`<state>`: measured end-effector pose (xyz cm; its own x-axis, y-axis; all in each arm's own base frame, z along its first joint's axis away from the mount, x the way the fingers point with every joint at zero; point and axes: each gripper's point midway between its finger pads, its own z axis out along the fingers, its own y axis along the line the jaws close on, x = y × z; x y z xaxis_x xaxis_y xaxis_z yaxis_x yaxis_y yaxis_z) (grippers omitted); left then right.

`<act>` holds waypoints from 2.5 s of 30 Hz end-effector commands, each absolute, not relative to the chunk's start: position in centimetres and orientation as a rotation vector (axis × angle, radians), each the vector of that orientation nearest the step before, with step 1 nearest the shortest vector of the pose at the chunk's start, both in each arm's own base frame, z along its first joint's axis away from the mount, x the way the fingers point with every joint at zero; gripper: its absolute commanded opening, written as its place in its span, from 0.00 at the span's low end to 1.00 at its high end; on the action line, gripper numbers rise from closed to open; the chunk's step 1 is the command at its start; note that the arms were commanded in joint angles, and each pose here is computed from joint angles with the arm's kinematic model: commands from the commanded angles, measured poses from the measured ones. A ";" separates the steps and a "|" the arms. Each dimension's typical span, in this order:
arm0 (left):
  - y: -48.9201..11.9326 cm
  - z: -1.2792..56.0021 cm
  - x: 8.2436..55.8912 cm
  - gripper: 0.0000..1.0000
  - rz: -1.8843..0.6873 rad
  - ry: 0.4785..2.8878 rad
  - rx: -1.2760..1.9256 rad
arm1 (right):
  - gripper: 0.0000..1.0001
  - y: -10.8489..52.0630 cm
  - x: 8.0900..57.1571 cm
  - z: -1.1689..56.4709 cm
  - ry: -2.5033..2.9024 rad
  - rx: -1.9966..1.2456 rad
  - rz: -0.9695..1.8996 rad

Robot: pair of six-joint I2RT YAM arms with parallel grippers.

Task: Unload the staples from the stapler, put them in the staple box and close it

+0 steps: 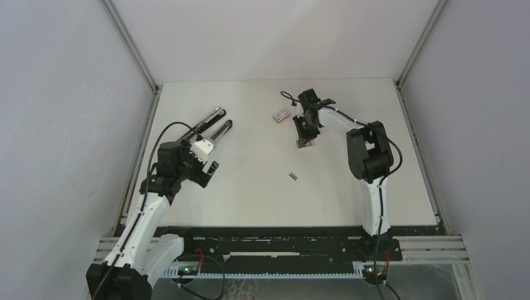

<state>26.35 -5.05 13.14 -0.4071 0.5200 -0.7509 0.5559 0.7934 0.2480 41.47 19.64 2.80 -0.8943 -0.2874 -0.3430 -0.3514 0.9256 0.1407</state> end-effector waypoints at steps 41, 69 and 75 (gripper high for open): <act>-4.8 13.5 26.9 1.00 -0.022 2.047 0.802 | 0.19 19.9 43.5 3.7 2.720 -0.359 0.334; -4.7 13.4 26.9 1.00 -0.018 2.047 0.802 | 0.21 19.9 43.5 4.7 2.698 -0.371 0.291; -4.8 13.5 26.9 1.00 -0.018 2.046 0.804 | 0.28 20.5 43.4 4.5 2.696 -0.402 0.297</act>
